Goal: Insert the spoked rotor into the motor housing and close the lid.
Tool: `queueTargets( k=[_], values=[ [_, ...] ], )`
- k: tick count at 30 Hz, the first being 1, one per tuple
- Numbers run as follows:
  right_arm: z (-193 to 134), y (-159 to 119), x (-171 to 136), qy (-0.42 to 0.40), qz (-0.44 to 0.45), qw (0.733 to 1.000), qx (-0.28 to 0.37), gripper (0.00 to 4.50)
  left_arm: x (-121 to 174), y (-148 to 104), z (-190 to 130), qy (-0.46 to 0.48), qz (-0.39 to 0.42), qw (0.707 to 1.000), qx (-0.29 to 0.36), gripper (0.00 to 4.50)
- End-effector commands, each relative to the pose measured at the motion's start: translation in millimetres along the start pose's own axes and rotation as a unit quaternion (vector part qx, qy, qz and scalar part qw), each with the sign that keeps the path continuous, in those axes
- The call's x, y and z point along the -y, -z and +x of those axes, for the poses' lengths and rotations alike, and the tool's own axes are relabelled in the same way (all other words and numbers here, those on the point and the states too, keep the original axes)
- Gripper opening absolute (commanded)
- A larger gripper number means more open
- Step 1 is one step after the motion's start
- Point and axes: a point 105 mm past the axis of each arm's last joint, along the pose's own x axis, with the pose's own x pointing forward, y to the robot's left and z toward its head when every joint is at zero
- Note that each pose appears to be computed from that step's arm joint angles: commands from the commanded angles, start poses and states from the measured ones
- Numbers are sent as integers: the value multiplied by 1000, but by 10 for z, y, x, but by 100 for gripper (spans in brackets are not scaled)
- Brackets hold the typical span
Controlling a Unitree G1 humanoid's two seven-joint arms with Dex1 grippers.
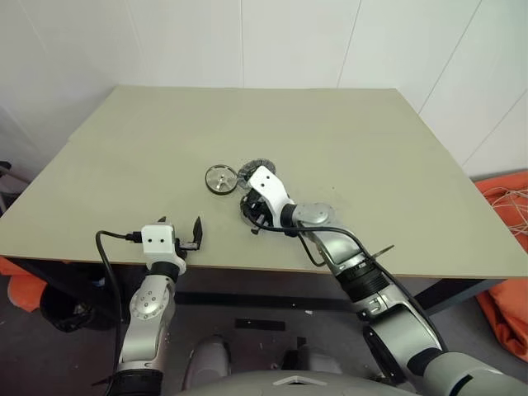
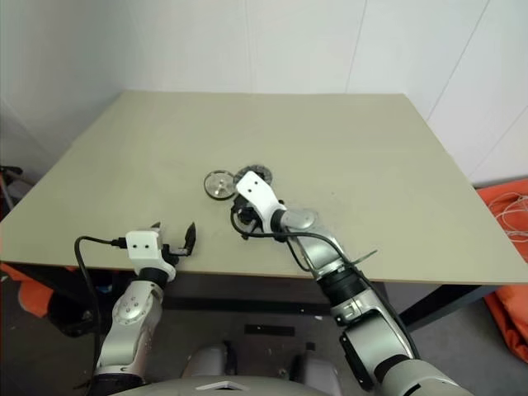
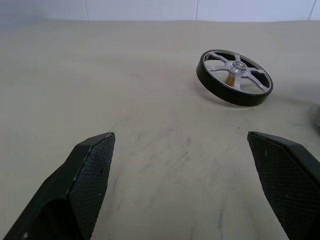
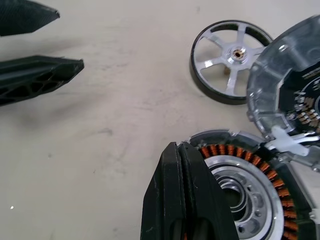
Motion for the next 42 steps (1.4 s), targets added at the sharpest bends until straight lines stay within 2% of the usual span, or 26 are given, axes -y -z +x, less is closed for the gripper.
queueTargets(
  k=[1,16,22,31,42],
  values=[
    [-2,-112,11,4,-9,1000,17,4,7,-144,32,2,3,1000,27,450],
    [-39,22,223,52,-3,999,-5,4,29,-141,25,9,4,1000,28,450],
    [-92,-16,257,56,4,998,11,4,32,-124,24,11,3,1000,26,450],
    [-111,-2,227,48,5,999,11,4,37,-113,32,14,3,1000,25,450],
    [-140,-111,31,-6,8,999,40,4,40,-99,40,16,2,1000,23,450]
  ],
)
